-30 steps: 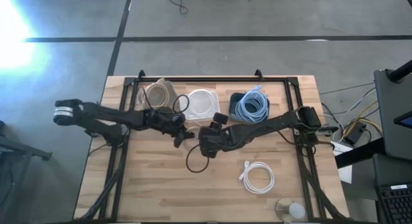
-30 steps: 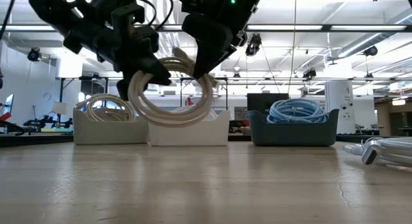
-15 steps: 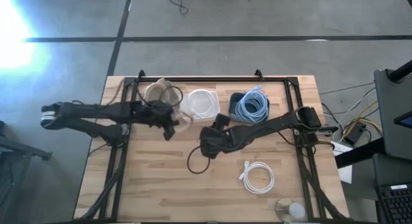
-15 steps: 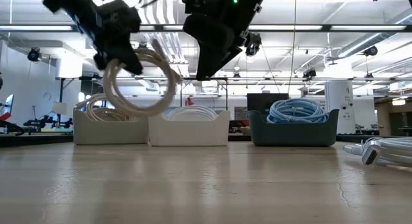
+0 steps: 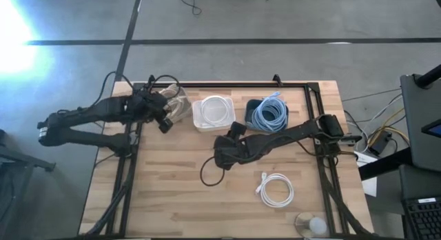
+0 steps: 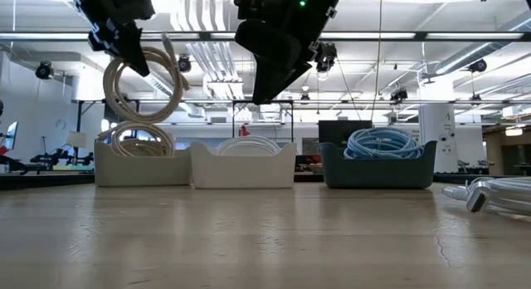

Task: Sort HDMI cables
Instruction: Put the light brown HDMI cable into the gray bin

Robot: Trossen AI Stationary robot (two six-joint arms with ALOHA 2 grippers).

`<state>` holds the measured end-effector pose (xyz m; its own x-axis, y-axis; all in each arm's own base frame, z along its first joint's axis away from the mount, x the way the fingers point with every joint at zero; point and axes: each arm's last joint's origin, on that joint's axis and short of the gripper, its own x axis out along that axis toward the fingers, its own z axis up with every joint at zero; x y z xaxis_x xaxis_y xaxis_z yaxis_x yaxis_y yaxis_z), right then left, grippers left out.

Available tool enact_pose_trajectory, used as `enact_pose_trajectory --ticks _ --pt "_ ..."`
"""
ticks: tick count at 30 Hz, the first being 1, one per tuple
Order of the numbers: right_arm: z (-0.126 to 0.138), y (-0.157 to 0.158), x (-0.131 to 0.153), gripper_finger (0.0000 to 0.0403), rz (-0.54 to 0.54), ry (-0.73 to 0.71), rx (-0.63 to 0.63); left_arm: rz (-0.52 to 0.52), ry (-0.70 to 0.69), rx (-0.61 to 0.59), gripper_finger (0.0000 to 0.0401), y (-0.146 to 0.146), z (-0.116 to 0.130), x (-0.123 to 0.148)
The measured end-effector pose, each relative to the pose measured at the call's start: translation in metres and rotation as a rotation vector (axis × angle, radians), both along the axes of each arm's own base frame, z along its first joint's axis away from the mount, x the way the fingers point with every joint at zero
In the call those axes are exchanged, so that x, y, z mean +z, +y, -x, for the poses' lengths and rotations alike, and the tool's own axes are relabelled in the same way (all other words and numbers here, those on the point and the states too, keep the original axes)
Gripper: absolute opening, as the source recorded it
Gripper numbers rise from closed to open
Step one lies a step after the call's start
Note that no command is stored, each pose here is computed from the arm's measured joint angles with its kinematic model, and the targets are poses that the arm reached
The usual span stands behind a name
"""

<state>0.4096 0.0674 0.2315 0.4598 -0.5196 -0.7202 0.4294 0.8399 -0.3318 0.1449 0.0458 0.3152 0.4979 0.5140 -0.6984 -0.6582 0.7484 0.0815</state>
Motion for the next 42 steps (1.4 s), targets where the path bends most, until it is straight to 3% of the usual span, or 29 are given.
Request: enact_pose_trajectory --ticks 8,15,26,33,42 --pt "0.000 0.000 -0.001 0.0189 0.000 0.002 0.000 0.061 -0.067 -0.080 0.0043 0.042 0.001 -0.001" --pt "0.002 0.000 -0.005 0.0189 0.001 0.016 0.002 0.127 -0.038 0.014 0.0043 0.080 0.014 -0.021" --pt "0.001 0.000 -0.005 0.0189 -0.003 0.016 0.003 0.209 0.035 -0.004 0.0044 0.083 0.020 -0.069" --pt "0.001 0.000 -0.005 0.0189 -0.022 0.014 0.012 0.174 0.018 0.001 0.0044 0.085 0.019 -0.090" --pt "0.001 0.000 -0.005 0.0189 -0.023 0.013 0.011 0.071 0.156 0.106 0.0078 0.088 0.024 -0.091"
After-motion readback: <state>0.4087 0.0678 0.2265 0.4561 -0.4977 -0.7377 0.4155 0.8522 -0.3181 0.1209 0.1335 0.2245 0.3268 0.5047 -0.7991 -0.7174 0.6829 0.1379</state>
